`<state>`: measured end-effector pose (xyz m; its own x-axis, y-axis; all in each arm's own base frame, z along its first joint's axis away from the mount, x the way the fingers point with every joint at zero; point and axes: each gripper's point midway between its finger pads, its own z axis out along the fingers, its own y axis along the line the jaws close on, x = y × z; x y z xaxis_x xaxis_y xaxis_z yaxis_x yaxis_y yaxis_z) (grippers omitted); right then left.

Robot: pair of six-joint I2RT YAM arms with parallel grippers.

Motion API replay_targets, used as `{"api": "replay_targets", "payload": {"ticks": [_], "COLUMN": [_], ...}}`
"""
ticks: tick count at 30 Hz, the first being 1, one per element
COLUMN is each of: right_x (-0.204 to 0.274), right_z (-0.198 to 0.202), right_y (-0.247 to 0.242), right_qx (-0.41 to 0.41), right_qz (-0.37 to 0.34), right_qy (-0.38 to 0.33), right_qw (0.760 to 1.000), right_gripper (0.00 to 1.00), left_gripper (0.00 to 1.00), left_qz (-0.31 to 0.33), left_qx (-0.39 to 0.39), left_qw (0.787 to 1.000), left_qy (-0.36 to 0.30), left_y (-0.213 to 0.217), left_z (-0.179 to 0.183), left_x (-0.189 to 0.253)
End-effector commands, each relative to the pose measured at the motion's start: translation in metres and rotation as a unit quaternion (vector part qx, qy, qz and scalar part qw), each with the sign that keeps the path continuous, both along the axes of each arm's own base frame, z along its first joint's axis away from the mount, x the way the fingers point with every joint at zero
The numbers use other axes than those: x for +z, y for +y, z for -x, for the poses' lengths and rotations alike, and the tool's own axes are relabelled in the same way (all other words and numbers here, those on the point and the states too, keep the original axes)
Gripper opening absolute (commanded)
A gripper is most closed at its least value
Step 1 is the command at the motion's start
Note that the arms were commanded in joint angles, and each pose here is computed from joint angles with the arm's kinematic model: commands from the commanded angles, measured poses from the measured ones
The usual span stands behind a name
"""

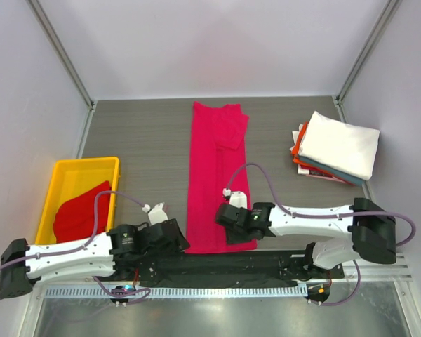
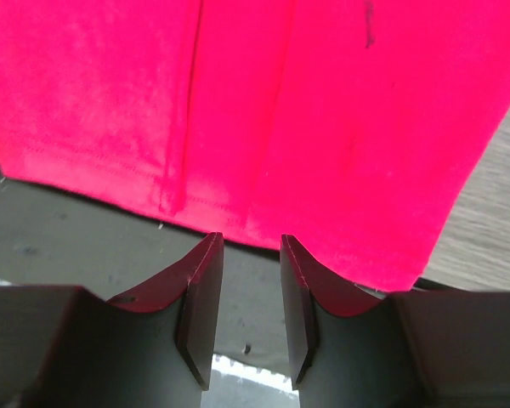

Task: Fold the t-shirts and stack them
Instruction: Fold the tshirt

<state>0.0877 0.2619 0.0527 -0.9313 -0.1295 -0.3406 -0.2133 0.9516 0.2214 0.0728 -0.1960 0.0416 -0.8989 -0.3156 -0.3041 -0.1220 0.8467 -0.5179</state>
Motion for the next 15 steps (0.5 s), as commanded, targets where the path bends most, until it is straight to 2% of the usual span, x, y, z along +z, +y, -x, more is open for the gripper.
{"api": "replay_targets", "payload": {"ticks": [1, 15], "right_x": [0.01, -0.017], "right_z": [-0.014, -0.004], "right_y": [0.013, 0.014], "right_qx": [-0.015, -0.01], "right_qz": [-0.001, 0.027], "right_qy": [-0.036, -0.006], "right_qw": [0.999, 1.0], "right_gripper": [0.39, 0.32], "left_gripper": [0.45, 0.43], "left_qz": [0.008, 0.017], "left_qx": [0.017, 0.014], "left_qw": [1.0, 1.0], "left_qy": [-0.006, -0.003], "left_y": [0.004, 0.007], "left_z": [-0.004, 0.0], "left_x": [0.002, -0.004]}}
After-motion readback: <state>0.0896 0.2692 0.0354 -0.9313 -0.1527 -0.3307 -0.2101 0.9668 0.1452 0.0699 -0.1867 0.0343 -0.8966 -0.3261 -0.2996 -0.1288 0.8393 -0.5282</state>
